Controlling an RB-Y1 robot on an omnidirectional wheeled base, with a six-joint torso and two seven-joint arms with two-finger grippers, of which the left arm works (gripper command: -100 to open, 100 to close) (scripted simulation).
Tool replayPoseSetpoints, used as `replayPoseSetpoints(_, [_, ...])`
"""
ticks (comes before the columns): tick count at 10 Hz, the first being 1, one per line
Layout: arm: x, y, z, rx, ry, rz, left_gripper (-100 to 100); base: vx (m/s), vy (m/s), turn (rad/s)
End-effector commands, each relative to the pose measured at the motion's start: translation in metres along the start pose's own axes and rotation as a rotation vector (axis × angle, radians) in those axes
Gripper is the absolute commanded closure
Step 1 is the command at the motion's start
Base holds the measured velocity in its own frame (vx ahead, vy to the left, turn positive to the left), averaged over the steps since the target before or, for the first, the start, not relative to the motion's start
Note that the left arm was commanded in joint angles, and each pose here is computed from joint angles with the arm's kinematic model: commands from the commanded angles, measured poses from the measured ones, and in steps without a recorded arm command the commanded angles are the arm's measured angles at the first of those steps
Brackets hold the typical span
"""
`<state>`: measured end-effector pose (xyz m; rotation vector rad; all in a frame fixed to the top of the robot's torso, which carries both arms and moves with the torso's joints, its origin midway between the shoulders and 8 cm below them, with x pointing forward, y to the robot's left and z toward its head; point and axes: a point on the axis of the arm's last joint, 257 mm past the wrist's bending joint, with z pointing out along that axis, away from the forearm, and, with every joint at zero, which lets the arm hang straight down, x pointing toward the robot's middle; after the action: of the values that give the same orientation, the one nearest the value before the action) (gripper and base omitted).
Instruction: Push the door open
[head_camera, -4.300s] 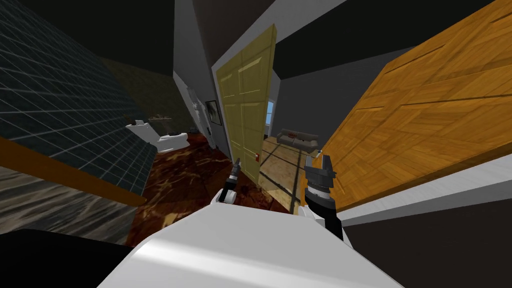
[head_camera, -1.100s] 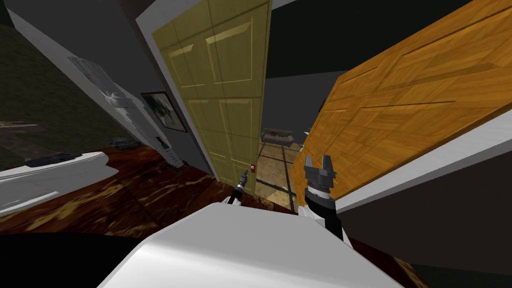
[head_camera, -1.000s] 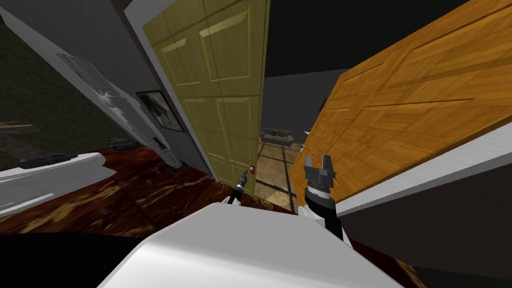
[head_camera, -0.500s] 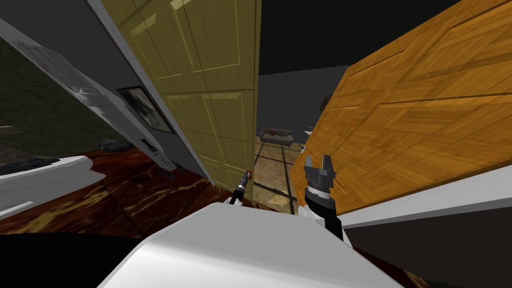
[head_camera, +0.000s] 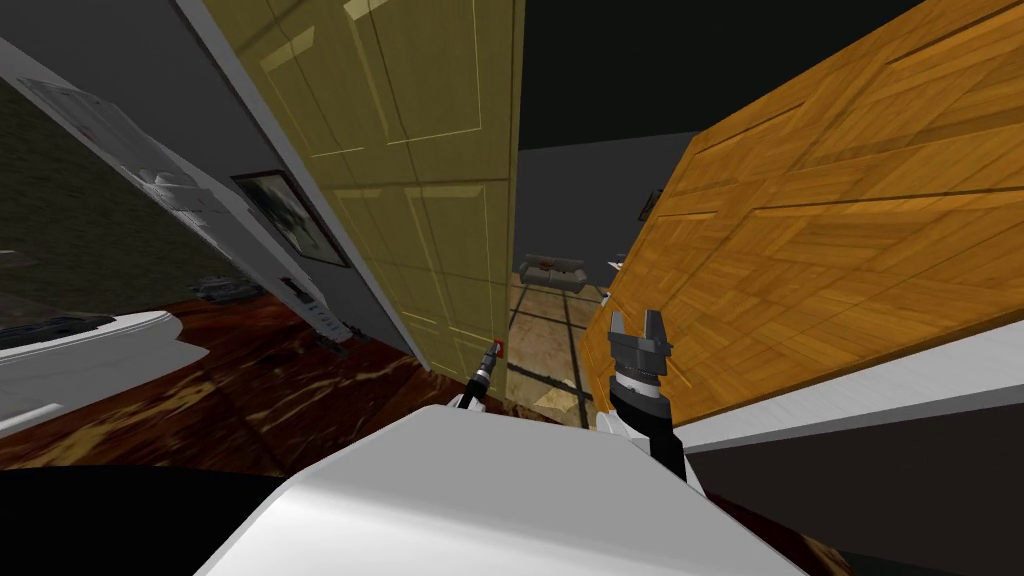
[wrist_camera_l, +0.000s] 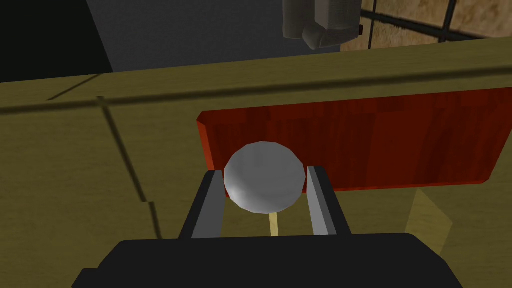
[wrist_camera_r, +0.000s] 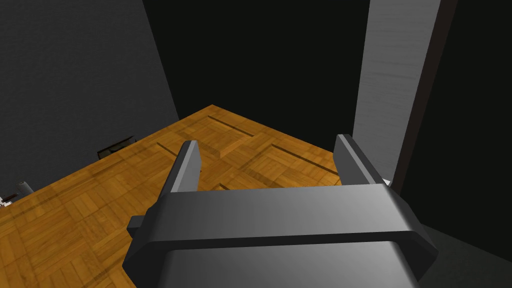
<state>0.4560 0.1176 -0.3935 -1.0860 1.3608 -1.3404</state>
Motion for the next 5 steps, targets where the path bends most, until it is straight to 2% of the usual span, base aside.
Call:
replayPoseSetpoints(1, [0.0, -0.001, 0.0005, 0.004, -0.001, -0.001, 100, 0.0, 0.0, 0.0])
replayPoseSetpoints(2, [-0.017, 0.002, -0.0012, -0.004, -0.02, 0.018, 100, 0.103, -0.059, 0.02])
replayPoseSetpoints(3, [-0.025, 0.003, -0.0015, -0.006, -0.03, 0.025, 100, 0.173, -0.088, 0.047])
replayPoseSetpoints(4, [-0.025, 0.003, -0.0015, -0.006, -0.03, 0.025, 100, 0.125, -0.055, 0.027])
replayPoseSetpoints(5, [-0.041, 0.003, -0.0022, -0.008, -0.051, 0.038, 100, 0.139, -0.06, 0.013])
